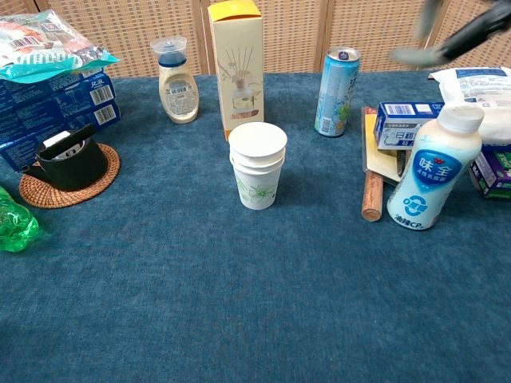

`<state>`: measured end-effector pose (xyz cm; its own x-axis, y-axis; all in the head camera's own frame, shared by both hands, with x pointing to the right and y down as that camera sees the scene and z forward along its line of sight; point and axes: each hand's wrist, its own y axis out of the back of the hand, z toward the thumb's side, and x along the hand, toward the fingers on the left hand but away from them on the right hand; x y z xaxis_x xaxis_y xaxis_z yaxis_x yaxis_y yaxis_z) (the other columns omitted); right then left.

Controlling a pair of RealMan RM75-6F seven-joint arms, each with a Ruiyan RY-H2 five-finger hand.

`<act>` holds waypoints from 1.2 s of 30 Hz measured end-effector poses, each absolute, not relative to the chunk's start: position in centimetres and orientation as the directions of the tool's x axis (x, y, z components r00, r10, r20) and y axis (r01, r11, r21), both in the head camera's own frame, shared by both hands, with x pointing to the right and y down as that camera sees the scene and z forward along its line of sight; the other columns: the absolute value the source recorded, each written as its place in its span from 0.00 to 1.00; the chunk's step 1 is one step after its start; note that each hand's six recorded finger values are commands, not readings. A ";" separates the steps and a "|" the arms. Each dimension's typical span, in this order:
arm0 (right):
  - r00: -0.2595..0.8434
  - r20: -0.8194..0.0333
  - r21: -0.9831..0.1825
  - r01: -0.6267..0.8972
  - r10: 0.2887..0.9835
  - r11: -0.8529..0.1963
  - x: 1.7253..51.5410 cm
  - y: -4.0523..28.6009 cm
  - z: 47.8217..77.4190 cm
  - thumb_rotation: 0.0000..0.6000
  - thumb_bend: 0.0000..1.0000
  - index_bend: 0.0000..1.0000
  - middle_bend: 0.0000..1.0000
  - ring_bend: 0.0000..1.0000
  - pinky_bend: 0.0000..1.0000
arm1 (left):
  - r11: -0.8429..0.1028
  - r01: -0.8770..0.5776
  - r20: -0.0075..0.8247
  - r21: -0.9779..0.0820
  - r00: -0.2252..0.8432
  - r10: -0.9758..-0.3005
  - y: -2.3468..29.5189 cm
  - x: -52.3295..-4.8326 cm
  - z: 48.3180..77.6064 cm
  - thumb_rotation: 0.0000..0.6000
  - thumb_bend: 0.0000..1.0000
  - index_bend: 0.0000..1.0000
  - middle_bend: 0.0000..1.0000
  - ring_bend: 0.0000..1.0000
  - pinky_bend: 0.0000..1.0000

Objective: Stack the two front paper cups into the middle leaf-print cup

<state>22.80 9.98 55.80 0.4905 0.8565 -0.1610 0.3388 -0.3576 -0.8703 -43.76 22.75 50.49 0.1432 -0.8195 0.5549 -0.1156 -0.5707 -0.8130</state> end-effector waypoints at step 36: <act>0.060 -0.255 -0.951 0.166 0.965 -0.262 43.2 19.7 54.2 1.00 0.30 0.09 0.00 0.00 0.28 | -0.542 -0.037 0.537 -0.840 0.093 -0.839 24.0 -43.9 51.1 1.00 0.40 0.00 0.00 0.00 0.00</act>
